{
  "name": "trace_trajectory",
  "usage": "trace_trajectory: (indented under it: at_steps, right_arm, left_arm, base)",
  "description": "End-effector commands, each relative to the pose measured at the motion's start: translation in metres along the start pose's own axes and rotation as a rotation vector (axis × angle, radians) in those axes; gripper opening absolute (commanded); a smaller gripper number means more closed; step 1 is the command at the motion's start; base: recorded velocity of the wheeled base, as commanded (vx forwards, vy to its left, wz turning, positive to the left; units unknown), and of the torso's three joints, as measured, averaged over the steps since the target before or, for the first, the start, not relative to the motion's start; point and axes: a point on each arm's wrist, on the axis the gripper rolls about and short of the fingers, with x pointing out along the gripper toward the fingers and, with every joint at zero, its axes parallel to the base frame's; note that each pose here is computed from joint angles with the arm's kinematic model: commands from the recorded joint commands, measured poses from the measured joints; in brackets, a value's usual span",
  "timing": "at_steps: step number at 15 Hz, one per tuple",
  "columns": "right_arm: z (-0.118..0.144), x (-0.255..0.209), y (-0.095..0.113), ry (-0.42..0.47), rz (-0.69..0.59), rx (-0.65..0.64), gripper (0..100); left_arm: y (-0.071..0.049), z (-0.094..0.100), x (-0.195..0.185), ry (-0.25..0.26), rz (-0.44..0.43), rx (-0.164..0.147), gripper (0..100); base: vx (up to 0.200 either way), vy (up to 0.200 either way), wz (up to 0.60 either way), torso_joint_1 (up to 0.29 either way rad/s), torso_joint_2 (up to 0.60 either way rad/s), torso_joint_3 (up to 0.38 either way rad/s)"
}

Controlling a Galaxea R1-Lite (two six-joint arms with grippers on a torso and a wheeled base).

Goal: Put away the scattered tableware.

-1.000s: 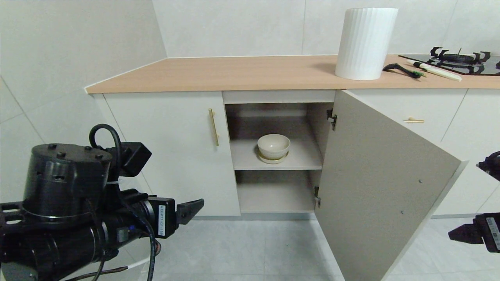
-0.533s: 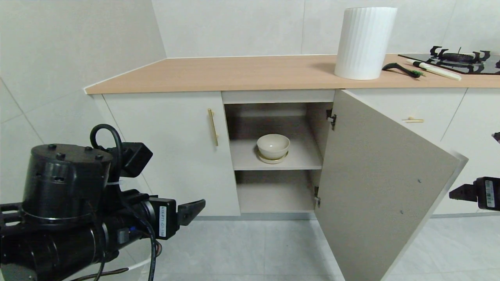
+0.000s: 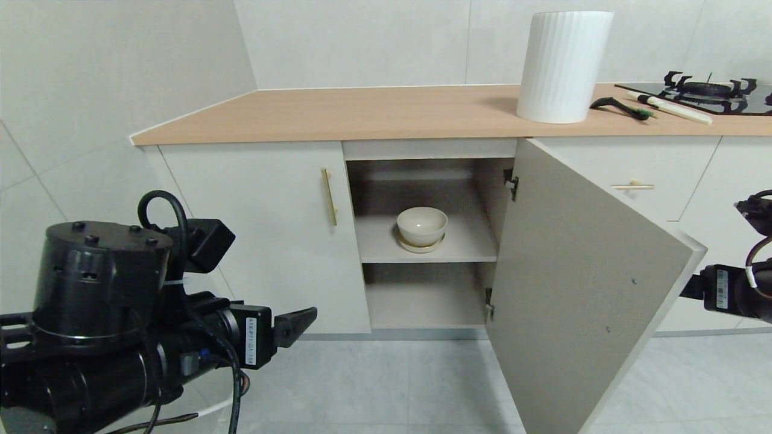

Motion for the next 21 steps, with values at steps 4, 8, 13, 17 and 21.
trace_trajectory:
  at_steps: [4, 8, 13, 17, 21]
  right_arm:
    - [-0.012, -0.005, 0.026, 0.026, 0.099, -0.016, 100]
    - [-0.019, -0.006, 0.051, 0.035, 0.187, -0.007, 100]
    - [-0.034, 0.004, 0.094, 0.054, 0.302, -0.090, 100]
    - [-0.030, 0.030, 0.131, 0.081, 0.441, -0.116, 100]
    - [-0.019, 0.059, 0.163, 0.086, 0.462, -0.150, 100]
  left_arm:
    - [0.000, 0.000, -0.001, -0.003, 0.000, -0.001, 100]
    - [0.000, 0.001, -0.002, -0.009, -0.002, -0.006, 100]
    - [0.001, 0.002, -0.003, -0.013, -0.002, -0.010, 100]
    - [0.001, 0.002, -0.002, -0.012, 0.000, -0.009, 100]
    - [0.001, 0.003, -0.003, -0.018, -0.001, -0.011, 100]
  base:
    - [0.000, 0.000, 0.00, 0.000, 0.00, 0.000]
    - [0.000, 0.000, 0.00, 0.000, 0.00, 0.000]
    - [0.000, 0.000, 0.00, 0.000, 0.00, 0.000]
    - [0.000, 0.000, 0.00, 0.000, 0.00, 0.000]
    - [0.000, 0.000, 0.00, 0.000, 0.00, 0.000]
